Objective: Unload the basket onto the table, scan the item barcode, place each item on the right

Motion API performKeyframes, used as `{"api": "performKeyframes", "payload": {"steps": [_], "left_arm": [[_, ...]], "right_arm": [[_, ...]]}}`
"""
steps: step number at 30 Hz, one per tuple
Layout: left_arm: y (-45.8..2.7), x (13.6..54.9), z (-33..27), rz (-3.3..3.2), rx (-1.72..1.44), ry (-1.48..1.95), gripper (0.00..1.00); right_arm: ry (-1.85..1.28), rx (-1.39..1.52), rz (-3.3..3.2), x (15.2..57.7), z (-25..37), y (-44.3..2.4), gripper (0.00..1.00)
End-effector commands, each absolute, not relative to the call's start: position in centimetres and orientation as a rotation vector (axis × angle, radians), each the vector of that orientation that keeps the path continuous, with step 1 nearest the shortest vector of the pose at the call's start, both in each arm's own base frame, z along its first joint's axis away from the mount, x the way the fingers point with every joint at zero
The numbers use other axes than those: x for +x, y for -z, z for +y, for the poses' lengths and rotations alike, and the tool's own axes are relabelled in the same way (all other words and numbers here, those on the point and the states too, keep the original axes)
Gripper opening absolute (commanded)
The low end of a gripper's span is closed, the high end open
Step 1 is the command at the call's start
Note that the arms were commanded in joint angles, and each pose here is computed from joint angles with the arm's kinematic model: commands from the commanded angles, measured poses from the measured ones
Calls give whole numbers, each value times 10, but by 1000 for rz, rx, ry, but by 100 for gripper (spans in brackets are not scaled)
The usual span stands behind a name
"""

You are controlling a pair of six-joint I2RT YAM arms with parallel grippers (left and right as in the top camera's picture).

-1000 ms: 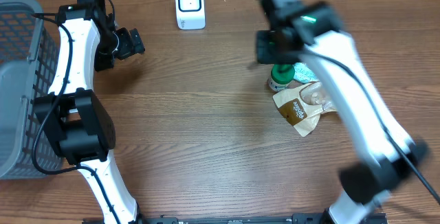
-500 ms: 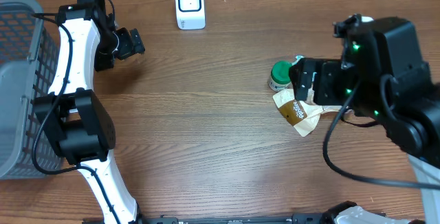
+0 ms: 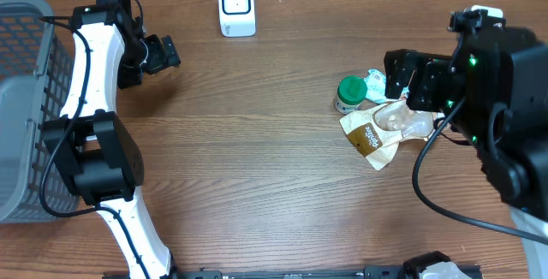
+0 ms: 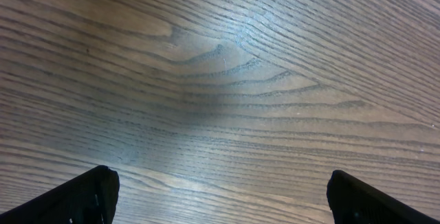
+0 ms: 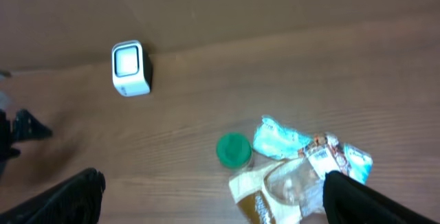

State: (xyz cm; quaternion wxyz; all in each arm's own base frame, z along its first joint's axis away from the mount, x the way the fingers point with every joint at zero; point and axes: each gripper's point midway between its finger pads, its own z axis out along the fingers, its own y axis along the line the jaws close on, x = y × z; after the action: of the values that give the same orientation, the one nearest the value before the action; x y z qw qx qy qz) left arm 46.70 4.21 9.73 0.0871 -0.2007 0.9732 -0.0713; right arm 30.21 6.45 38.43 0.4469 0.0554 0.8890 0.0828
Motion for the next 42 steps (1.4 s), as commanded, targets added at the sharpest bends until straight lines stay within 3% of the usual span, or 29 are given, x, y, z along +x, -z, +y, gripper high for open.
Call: {"api": "performKeyframes", "payload": {"steps": [1, 18, 28, 36, 42], "left_arm": [[-97, 471, 41, 2892, -597, 204, 100], [-97, 471, 41, 2892, -597, 204, 100], [-97, 471, 41, 2892, -597, 204, 99], [-97, 471, 41, 2892, -597, 204, 100], [-97, 471, 41, 2892, -597, 204, 99]], "right_arm": [[-229, 22, 2113, 291, 60, -371, 100], [-243, 74, 1510, 249, 27, -266, 100], [-262, 55, 1471, 243, 29, -202, 100], [-259, 54, 1601, 244, 31, -169, 100], [-258, 55, 1599, 245, 31, -170, 100]]}}
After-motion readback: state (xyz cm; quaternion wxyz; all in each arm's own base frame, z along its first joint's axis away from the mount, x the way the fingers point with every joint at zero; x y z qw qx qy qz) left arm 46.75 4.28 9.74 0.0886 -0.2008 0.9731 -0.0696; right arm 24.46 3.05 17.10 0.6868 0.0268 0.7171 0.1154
